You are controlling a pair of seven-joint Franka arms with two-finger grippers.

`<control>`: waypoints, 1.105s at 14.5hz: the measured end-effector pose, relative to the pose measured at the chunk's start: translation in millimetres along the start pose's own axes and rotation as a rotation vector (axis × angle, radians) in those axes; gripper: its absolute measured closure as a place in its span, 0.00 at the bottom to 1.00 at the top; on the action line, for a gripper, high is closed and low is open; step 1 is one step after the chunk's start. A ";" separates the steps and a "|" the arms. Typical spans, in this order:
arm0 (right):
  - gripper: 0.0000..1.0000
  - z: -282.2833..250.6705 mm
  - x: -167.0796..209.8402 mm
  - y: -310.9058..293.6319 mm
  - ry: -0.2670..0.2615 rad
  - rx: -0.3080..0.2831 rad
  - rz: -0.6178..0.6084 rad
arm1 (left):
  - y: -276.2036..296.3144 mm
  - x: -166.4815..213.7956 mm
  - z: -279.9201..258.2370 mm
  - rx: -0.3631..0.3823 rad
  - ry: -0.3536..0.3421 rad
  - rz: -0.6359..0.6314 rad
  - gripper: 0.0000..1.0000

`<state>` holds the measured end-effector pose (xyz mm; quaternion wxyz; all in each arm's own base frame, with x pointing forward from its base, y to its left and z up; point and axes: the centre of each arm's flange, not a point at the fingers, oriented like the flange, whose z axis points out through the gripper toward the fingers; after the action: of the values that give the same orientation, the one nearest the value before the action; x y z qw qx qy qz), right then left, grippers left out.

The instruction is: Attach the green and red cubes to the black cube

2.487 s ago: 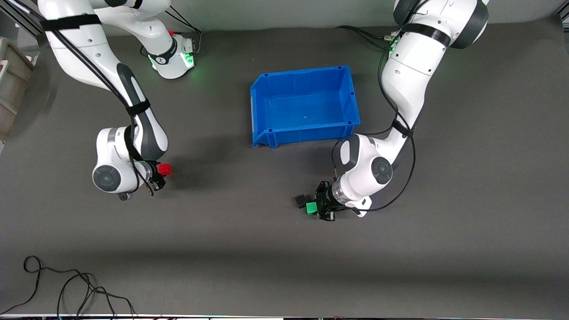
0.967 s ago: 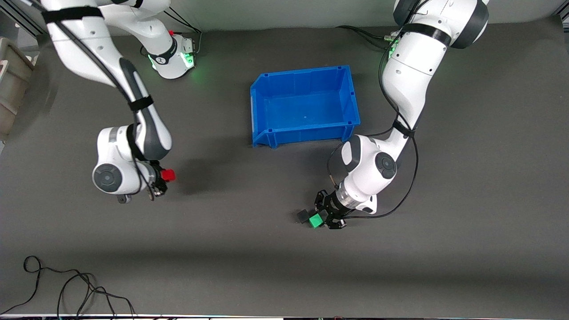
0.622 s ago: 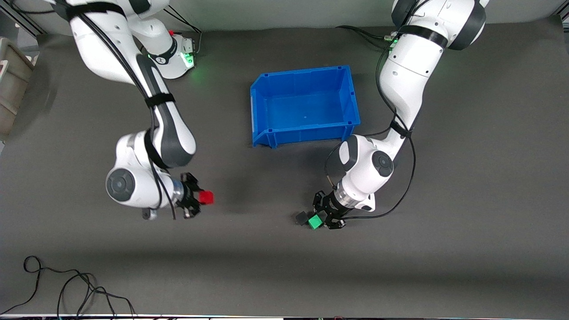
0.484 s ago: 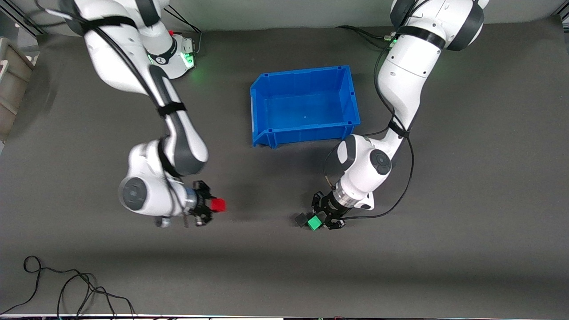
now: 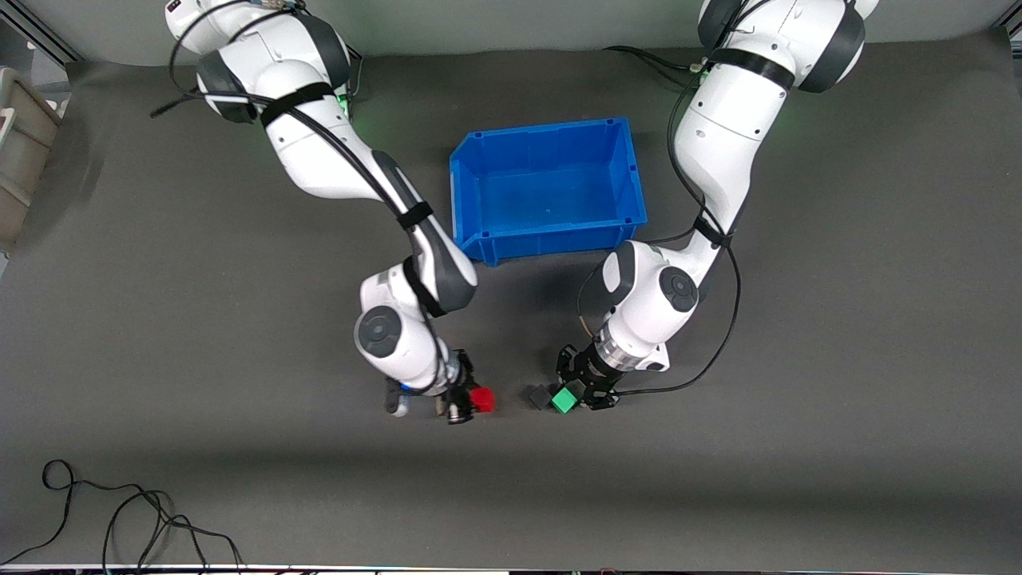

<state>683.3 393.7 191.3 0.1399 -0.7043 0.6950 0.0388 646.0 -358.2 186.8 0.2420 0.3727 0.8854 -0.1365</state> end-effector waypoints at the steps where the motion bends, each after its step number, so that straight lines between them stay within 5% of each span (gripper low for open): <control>1: 0.59 3.3 -7.6 1.4 -0.010 0.004 0.016 | 1.5 1.2 0.3 -0.002 0.002 -0.004 0.63; 16: 0.59 -22.1 -28.1 -16.0 -0.054 0.104 0.032 | -9.1 1.1 6.1 -0.019 0.025 0.081 0.63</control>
<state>695.1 415.3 221.8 0.1944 -0.6836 0.7031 0.0237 640.6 -366.4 181.6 0.2398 0.4074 0.8738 -0.1135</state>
